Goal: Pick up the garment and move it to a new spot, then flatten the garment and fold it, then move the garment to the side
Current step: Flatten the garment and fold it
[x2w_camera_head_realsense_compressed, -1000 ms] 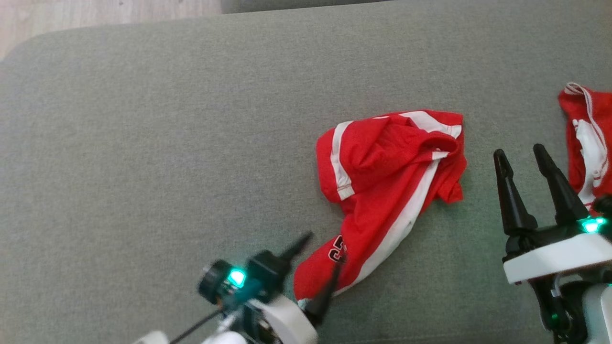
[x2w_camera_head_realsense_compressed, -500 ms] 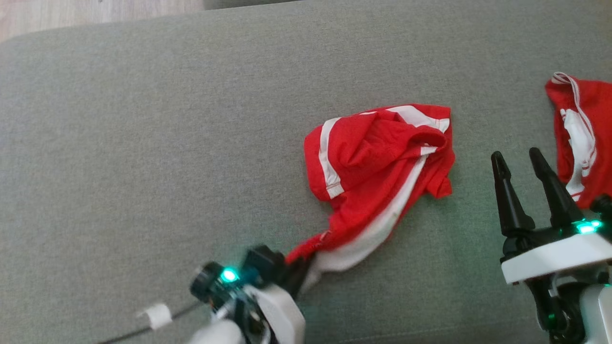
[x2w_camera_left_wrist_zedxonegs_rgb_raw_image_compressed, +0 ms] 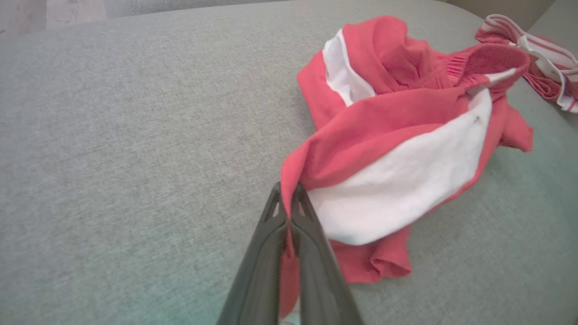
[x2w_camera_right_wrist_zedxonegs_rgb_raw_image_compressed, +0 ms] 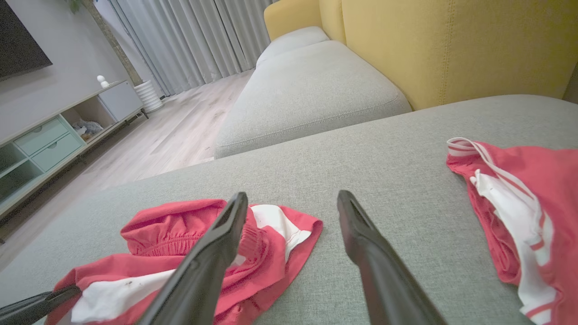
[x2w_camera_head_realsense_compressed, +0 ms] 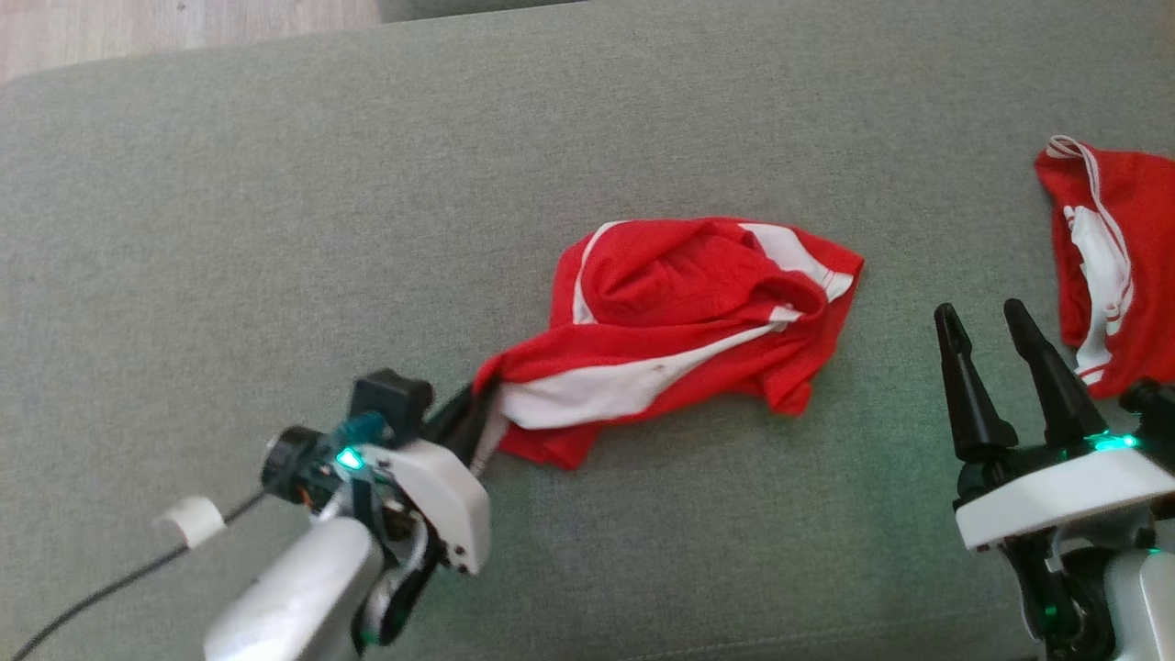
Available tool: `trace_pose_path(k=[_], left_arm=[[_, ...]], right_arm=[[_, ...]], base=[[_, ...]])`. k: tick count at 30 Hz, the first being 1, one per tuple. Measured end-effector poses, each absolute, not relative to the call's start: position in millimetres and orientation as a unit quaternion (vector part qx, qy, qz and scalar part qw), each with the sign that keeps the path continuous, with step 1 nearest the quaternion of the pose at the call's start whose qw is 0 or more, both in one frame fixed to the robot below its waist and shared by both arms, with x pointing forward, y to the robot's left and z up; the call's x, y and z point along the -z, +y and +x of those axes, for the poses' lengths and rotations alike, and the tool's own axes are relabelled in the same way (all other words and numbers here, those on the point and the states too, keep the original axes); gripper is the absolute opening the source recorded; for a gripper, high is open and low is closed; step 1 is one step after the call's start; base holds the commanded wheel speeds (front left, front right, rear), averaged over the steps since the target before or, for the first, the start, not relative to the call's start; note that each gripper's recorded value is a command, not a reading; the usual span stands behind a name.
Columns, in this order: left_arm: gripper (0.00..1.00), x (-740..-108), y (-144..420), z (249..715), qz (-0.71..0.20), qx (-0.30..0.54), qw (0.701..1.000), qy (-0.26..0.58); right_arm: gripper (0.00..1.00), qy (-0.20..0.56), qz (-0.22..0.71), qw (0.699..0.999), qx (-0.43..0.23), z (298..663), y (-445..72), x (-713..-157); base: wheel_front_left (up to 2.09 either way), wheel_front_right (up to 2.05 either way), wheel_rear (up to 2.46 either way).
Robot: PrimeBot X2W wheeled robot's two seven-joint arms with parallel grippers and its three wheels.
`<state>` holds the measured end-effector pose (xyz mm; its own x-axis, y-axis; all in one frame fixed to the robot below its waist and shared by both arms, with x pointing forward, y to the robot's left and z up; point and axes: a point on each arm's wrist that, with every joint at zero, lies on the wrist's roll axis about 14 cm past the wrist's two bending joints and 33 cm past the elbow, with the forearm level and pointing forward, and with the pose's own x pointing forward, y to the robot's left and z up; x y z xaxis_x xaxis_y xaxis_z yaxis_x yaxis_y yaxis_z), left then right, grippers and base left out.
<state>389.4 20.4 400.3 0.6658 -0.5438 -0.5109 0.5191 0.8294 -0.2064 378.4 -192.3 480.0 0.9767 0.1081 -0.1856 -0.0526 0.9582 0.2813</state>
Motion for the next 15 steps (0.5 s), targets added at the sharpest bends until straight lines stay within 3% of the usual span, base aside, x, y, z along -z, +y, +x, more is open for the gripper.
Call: trace_pose_path(k=[3,4,5,15], left_arm=[[0.00,-398,27,397,-0.016,0.288,0.912,0.291],[0.40,-396,28,398,-0.015,0.287,0.912,0.293],[1.00,-395,29,398,-0.014,0.287,0.911,0.294],[1.00,-430,49,418,-0.040,0.231,0.954,0.185]], right_arm=[[1.00,0.102,0.139,0.984,-0.039,377,-193,-479],[1.00,0.102,0.140,0.984,-0.038,377,-194,-479],[1.00,0.102,0.141,0.984,-0.037,377,-194,-479],[1.00,0.096,0.142,0.984,-0.044,378,-191,-483]], base=[[0.00,0.00,0.00],[0.00,0.00,0.00],[0.00,0.00,0.00],[0.00,0.00,0.00]])
